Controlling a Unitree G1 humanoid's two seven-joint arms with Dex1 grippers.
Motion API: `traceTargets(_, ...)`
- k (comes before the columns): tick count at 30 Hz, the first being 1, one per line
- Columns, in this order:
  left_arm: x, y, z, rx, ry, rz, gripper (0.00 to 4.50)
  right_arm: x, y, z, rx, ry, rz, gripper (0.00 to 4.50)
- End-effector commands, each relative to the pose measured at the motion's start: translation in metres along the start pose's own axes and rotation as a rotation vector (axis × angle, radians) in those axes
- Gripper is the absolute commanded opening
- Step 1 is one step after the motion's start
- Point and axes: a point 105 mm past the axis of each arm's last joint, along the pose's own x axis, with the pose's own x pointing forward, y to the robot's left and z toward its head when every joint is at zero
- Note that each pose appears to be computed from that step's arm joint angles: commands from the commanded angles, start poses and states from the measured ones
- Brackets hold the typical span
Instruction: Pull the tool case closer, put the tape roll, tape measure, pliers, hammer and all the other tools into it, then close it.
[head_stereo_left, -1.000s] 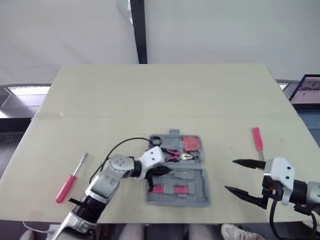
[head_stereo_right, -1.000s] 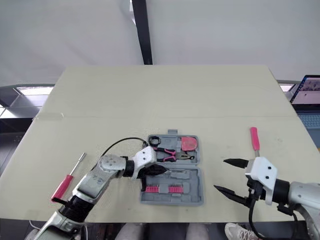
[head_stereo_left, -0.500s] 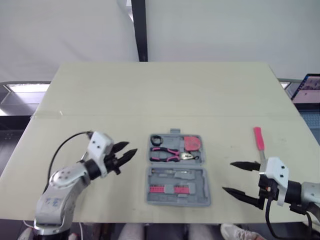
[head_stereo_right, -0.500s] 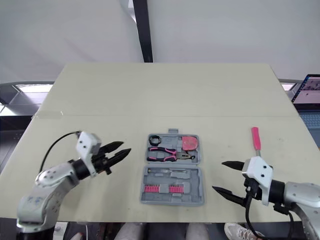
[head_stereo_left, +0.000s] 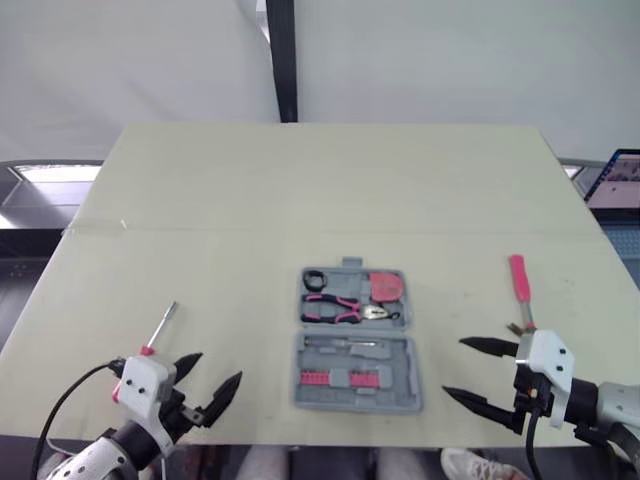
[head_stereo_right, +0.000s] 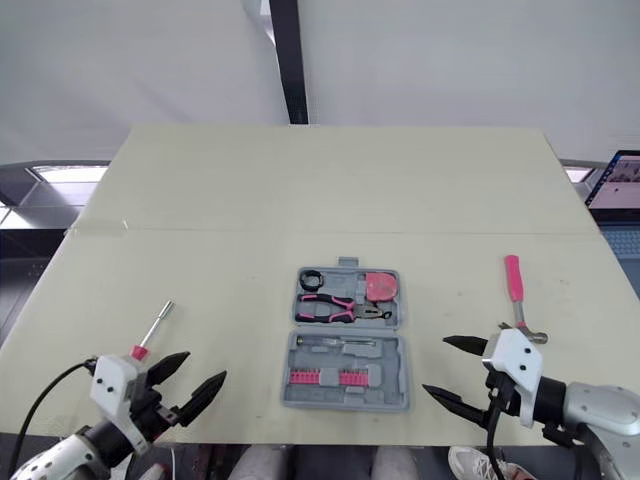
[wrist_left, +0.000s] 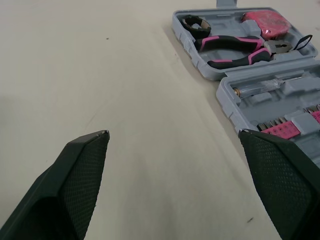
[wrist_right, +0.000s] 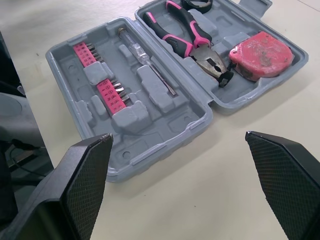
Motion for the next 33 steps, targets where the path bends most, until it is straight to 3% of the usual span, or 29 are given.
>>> traceTargets(1,0.000,-0.007,0.004,0.021,-0.029,-0.028,4.43,-0.002,-0.003,0.006,-0.034,-0.018,-0.007,4.50)
traceTargets(10,0.006,-0.010,0.000,0.013,-0.045,-0.059,4.43,0.000,-0.005,0.008,-0.042,-0.026,-0.006,4.50)
traceTargets(12,0.009,-0.019,-0.002,-0.006,-0.033,-0.139,4.43,0.002,-0.006,0.013,-0.022,-0.056,-0.021,4.50)
traceTargets(22,0.011,-0.046,0.023,0.207,-0.080,-0.621,4.43,-0.015,-0.030,0.004,0.110,-0.017,-0.419,4.50)
traceTargets(29,0.012,-0.052,0.032,0.282,-0.084,-0.712,4.43,-0.023,-0.026,-0.007,0.189,0.039,-0.501,4.50)
traceTargets(33,0.017,-0.051,0.040,0.344,-0.109,-0.695,4.43,-0.031,-0.041,-0.007,0.212,0.045,-0.620,4.50)
